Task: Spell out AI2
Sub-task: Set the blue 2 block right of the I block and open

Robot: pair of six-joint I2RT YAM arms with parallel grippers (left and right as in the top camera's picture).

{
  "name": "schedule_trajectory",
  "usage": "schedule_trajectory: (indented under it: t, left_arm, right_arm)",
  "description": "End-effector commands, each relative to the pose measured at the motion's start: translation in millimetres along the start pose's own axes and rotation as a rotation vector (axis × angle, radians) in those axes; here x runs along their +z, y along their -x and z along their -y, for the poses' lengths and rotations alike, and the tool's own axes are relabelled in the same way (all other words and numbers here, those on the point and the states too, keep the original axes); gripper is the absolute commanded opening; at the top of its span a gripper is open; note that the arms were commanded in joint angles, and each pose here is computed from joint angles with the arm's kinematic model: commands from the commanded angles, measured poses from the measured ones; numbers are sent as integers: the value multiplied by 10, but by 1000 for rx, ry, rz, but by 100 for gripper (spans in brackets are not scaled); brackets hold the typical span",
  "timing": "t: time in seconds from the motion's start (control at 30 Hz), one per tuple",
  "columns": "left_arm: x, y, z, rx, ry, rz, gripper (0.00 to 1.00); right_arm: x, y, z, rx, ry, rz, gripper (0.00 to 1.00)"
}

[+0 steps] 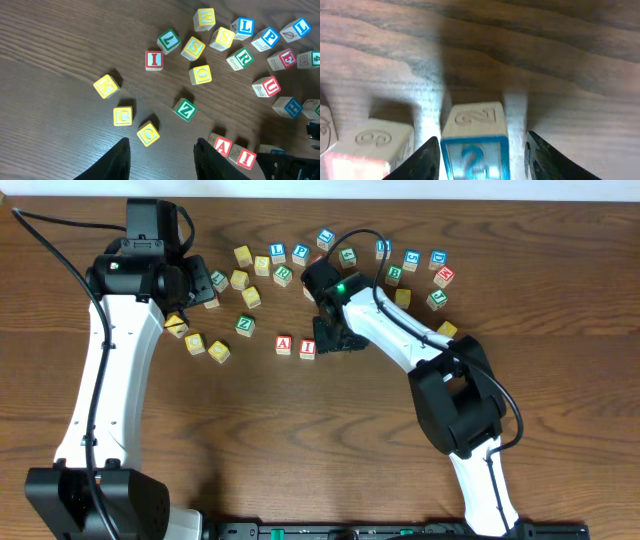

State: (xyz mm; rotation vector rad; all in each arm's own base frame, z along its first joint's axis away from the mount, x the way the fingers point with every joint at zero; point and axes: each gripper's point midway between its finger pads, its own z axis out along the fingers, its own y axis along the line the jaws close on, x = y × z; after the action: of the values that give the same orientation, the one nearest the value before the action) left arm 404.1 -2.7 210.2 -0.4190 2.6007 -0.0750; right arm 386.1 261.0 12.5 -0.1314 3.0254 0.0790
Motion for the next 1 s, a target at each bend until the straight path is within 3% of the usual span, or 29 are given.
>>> schedule_trajectory:
  t: [0.0, 0.2, 0.4, 0.5, 0.63, 0.8, 0.87, 0.97]
  left_arm:
    - [79, -101, 10, 12, 9, -38, 41]
    - [166, -292, 117, 51, 5, -83, 40]
    - [378, -630, 68, 85, 28, -170, 24]
    - [516, -741, 39, 114, 28, -183, 9]
    - [698, -846, 185, 163, -75, -190, 7]
    - [983, -900, 264, 189, -105, -212, 7]
    - [1120, -931, 295, 213, -106, -223, 7]
    - [1317, -1026, 346, 232, -104, -254, 7]
  right_arm:
    - [-328, 153, -129, -1, 37, 64, 51]
    - [-697, 270, -87, 5, 46, 95, 53]
    - [-680, 258, 133, 48, 2, 67, 56]
    - [-636, 256, 284, 67, -32, 56, 58]
    - [-578, 244, 419, 83, -60, 43, 57]
    - [-516, 213, 536, 129, -82, 26, 48]
    - [-462, 195, 544, 130, -83, 23, 31]
    - [-340, 168, 548, 131, -79, 23, 17]
